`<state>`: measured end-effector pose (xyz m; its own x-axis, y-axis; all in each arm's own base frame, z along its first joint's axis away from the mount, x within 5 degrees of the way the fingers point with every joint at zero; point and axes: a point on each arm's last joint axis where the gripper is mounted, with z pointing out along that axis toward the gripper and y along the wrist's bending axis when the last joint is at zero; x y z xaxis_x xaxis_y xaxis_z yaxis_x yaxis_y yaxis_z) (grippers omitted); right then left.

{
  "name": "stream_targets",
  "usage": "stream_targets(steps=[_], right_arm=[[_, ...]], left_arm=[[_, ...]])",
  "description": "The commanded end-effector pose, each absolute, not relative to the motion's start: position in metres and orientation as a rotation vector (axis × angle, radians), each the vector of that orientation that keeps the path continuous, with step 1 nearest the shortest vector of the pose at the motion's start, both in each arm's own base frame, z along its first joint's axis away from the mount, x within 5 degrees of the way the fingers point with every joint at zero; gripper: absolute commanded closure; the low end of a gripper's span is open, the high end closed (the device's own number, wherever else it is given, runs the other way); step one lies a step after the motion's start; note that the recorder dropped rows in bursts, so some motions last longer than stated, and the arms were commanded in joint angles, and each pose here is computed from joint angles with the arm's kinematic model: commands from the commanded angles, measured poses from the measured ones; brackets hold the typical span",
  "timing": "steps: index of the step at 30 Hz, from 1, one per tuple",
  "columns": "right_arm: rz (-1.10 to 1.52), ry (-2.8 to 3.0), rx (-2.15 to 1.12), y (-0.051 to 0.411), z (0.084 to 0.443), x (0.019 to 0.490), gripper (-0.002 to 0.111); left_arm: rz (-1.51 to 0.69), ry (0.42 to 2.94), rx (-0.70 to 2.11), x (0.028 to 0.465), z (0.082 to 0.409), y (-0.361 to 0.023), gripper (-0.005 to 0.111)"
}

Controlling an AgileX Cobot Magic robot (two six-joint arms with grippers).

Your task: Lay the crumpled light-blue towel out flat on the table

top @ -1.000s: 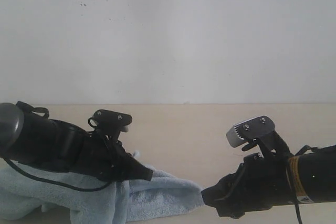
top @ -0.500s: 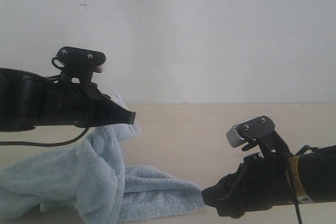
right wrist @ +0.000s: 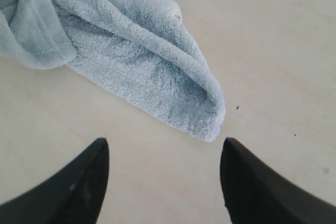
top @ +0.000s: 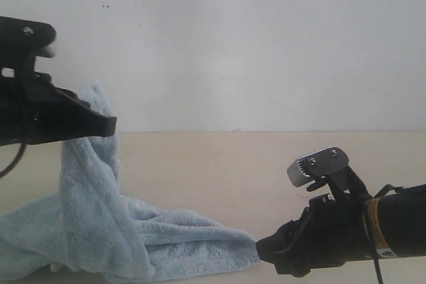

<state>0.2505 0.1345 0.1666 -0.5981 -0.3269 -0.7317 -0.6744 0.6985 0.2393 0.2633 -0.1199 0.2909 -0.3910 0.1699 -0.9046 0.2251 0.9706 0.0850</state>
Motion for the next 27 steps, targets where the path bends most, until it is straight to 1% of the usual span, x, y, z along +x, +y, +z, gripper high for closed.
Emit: stream_targets(steps=[1, 5, 9, 13, 16, 23, 27], right_arm=[[0.610, 2.272, -0.768, 0.132, 0.161, 0.252, 0.049], [0.620, 2.301, -0.805, 0.134, 0.149, 0.255, 0.049], [0.649, 2.290, -0.854, 0.143, 0.148, 0.269, 0.049], [0.544, 2.252, -0.883, 0.150, 0.157, 0.289, 0.049], [0.512, 2.249, -0.881, 0.152, 0.161, 0.300, 0.049], [0.566, 2.316, -0.904, 0.157, 0.142, 0.304, 0.049], [0.620, 2.315, -0.917, 0.160, 0.142, 0.302, 0.049]], left_arm=[[-0.044, 1.935, 0.218, 0.237, 0.304, -0.100, 0.098], [0.021, 1.926, 0.162, 0.216, 0.302, -0.081, 0.098], [0.057, 1.906, 0.120, 0.199, 0.302, -0.066, 0.098], [0.076, 1.847, 0.058, 0.185, 0.315, -0.054, 0.098], [0.118, 1.805, 0.003, 0.176, 0.325, -0.043, 0.098], [0.200, 1.730, -0.039, 0.156, 0.341, -0.024, 0.098], [0.188, 1.679, -0.066, 0.147, 0.354, -0.018, 0.098]])
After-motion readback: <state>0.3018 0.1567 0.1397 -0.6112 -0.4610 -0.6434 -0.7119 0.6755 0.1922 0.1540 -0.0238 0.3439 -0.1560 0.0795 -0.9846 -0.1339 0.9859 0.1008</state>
